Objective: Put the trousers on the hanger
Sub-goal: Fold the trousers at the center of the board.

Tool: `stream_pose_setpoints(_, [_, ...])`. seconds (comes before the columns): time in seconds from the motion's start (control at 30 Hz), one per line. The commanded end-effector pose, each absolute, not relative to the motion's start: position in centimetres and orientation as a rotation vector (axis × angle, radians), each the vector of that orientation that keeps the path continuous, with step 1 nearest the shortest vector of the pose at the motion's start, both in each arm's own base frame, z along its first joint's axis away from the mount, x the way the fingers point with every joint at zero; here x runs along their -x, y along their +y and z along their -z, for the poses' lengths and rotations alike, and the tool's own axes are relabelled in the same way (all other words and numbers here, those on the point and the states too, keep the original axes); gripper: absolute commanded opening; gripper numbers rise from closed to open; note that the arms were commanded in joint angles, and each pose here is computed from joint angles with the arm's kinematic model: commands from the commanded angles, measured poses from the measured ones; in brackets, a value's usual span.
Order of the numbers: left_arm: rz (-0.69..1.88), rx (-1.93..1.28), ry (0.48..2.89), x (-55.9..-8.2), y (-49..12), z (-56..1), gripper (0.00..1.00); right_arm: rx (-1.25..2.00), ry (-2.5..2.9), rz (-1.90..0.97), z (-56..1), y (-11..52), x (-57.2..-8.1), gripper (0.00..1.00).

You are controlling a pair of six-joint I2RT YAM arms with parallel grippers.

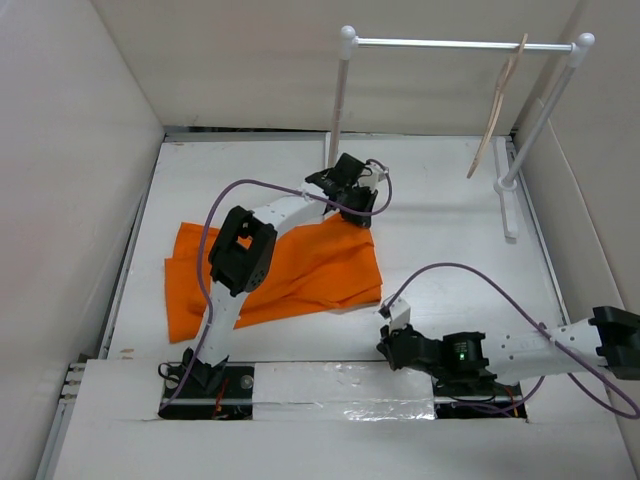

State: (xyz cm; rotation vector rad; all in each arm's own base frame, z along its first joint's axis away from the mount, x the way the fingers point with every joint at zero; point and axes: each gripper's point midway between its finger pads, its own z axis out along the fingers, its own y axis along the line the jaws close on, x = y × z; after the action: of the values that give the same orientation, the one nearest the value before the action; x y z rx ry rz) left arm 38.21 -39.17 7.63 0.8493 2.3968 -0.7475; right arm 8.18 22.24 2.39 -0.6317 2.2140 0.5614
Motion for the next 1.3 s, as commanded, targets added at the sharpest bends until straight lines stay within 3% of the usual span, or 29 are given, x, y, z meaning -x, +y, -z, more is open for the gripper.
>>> stream_pose_setpoints(0.0, [0.823, -0.900, 2.323, -37.9, -40.4, -9.8, 0.00, 0.479, 2.165, -0.496, -4.6, 21.7, -10.0, 0.00])
stream_pose_setpoints(0.2, [0.848, -0.899, 2.306, -37.0, -40.0, -9.8, 0.00, 0.441, 2.047, -0.319, -9.6, 21.0, -14.9, 0.03])
stream_pose_setpoints(0.27, [0.866, -0.909, 2.309, -36.5, -40.5, -9.7, 0.00, 0.466, 1.961, -0.314, -11.4, 21.4, -17.4, 0.10])
stream_pose_setpoints(0.3, [0.871, -0.909, 2.309, -36.5, -40.5, -9.7, 0.00, 0.506, 1.951, -0.362, -11.7, 22.2, -17.7, 0.19])
stream_pose_setpoints(0.37, [0.872, -0.909, 2.313, -36.4, -40.5, -9.5, 0.00, 0.533, 1.930, -0.333, -12.0, 22.2, -19.6, 0.26])
stream_pose_setpoints(0.4, [0.873, -0.911, 2.315, -36.4, -40.5, -9.5, 0.00, 0.541, 1.936, -0.330, -12.0, 22.3, -20.0, 0.34])
stream_pose_setpoints(0.5, [0.872, -0.907, 2.318, -36.4, -40.5, -9.4, 0.10, 0.613, 1.977, -0.295, -10.6, 22.4, -21.1, 0.42])
stream_pose_setpoints(0.63, [0.872, -0.912, 2.319, -36.4, -40.5, -9.4, 0.24, 0.668, 1.974, -0.311, -9.8, 23.8, -21.5, 0.43])
stream_pose_setpoints(0.8, [0.877, -0.920, 2.321, -36.2, -40.5, -9.4, 0.25, 0.700, 1.998, -0.326, -8.5, 24.3, -22.2, 0.43])
stream_pose_setpoints(1.1, [0.837, -0.917, 2.350, -36.3, -40.0, -8.8, 0.22, 0.658, 1.995, -0.263, -8.9, 23.3, -24.7, 0.44])
stream_pose_setpoints(1.27, [0.837, -0.915, 2.353, -36.3, -40.0, -8.7, 0.06, 0.696, 2.043, -0.256, -7.2, 23.6, -25.2, 0.42])
